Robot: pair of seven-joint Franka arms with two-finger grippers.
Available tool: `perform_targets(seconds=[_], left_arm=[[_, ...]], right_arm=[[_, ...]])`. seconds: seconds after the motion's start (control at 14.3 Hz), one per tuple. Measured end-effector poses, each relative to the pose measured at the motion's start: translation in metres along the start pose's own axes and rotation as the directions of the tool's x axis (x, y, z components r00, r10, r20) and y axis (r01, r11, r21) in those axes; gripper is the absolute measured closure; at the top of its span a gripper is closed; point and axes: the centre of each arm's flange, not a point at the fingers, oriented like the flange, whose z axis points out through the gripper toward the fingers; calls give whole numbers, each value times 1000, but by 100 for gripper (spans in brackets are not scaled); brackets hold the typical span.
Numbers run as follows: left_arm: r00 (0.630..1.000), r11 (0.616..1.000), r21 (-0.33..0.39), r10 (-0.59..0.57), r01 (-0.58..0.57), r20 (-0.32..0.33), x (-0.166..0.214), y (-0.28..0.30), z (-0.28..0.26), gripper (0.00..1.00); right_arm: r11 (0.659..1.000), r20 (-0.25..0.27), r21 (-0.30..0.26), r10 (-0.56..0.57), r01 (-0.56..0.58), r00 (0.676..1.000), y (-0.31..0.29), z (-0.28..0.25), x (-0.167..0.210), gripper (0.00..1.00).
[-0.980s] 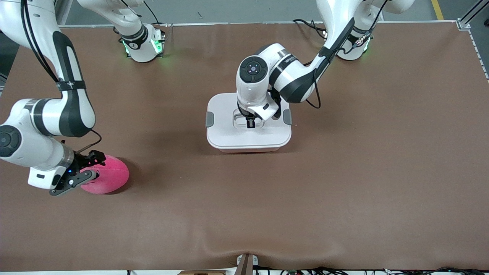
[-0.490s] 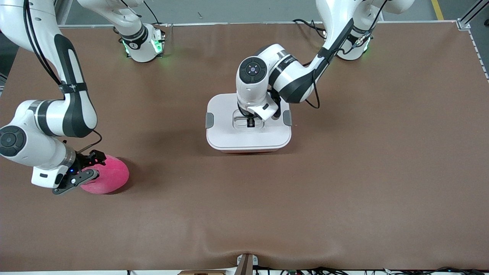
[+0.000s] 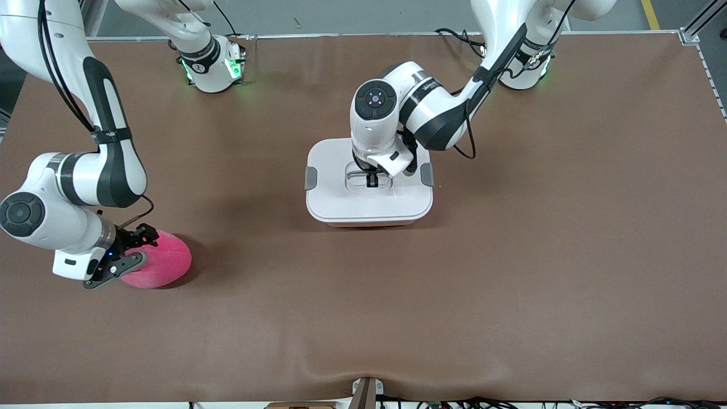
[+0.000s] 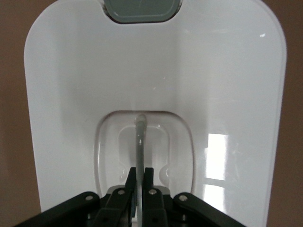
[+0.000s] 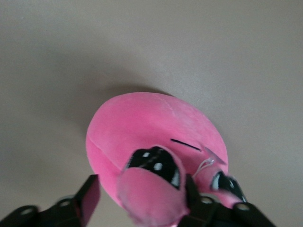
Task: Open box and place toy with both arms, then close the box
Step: 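Grasp the lid handle with the left gripper while the right gripper grasps the toy, then lift the lid off with the left gripper while the right gripper lifts the toy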
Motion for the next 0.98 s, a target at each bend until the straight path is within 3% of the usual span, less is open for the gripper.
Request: perform_targets(seconds=[0.28, 0.35, 0.7, 0.98], left_arm=[[1000, 1000, -16, 0, 0, 5, 3, -4, -25, 93], [1000, 1000, -15, -2, 2, 2, 5, -4, -28, 93], [1000, 999, -23, -26, 26, 0, 27, 13, -45, 93], [1000, 999, -31, -8, 8, -10, 75, 41, -81, 93]], right_arm=[[1000, 7, 4, -2, 2, 1000, 0, 6, 1, 70], [1000, 5, 3, -2, 2, 1000, 0, 6, 1, 76], [999, -15, -10, -31, 31, 999, -5, -2, 9, 87], [981, -56, -50, -190, 187, 980, -18, -33, 27, 87]])
